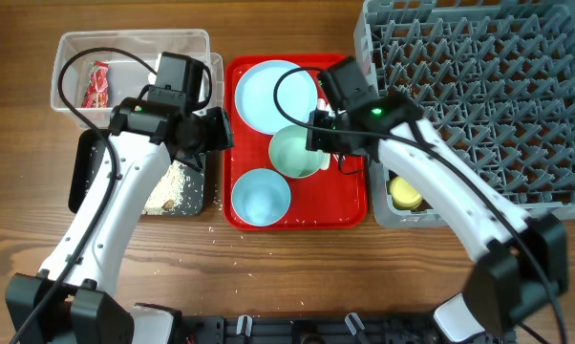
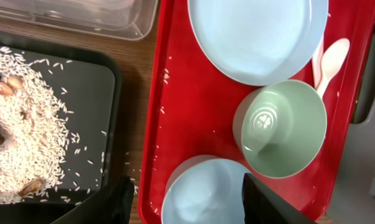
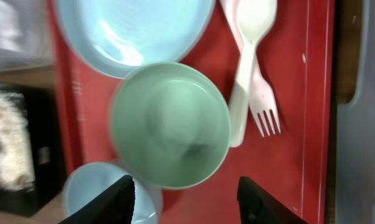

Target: Sort waste into correct bins and load items into the dishwasher rack

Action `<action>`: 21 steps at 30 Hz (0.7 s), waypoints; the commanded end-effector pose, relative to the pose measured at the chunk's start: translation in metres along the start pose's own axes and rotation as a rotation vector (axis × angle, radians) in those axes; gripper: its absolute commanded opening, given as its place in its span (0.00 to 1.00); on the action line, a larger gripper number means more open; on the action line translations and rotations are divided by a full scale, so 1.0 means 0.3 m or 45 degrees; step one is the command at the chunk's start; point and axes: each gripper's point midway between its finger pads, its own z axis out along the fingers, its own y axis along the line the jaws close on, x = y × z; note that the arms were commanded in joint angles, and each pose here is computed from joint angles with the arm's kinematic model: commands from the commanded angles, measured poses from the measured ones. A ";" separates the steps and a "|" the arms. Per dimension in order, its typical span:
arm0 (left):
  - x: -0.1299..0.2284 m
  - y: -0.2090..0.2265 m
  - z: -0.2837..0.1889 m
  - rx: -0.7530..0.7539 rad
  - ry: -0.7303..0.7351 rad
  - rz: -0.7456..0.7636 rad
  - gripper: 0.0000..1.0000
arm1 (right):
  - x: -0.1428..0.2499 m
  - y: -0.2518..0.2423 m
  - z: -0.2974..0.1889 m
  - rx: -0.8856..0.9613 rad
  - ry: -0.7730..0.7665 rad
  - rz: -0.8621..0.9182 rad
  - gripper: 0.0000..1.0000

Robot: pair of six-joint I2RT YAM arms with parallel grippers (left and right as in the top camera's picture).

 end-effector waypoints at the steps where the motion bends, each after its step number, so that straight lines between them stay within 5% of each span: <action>1: -0.051 0.069 -0.017 -0.035 -0.048 -0.076 0.57 | 0.040 -0.080 0.166 0.164 0.094 0.059 0.50; 3: -0.095 0.181 -0.032 -0.075 -0.080 -0.194 0.59 | 0.074 -0.109 0.268 0.210 0.170 0.032 0.31; 7: -0.134 0.328 -0.058 -0.126 -0.119 -0.345 0.62 | 0.070 -0.109 0.297 0.208 0.168 0.022 0.25; 9: -0.143 0.375 -0.068 -0.143 -0.132 -0.393 0.73 | 0.063 -0.104 0.301 0.199 0.158 0.000 0.18; 10: -0.148 0.404 -0.074 -0.153 -0.140 -0.423 0.84 | 0.061 -0.102 0.302 0.196 0.156 -0.005 0.04; 11: -0.149 0.411 -0.076 -0.156 -0.141 -0.430 1.00 | 0.060 -0.102 0.302 0.196 0.155 -0.006 0.04; 13: -0.142 0.412 -0.075 -0.158 -0.131 -0.432 1.00 | 0.061 -0.102 0.295 0.196 0.156 -0.004 0.04; 17: -0.140 0.412 -0.075 -0.159 -0.129 -0.432 1.00 | -0.033 -0.088 0.102 0.148 0.043 -0.029 0.04; 21: -0.140 0.412 -0.075 -0.159 -0.129 -0.432 1.00 | -0.241 -0.187 -0.322 0.254 -0.426 0.002 0.04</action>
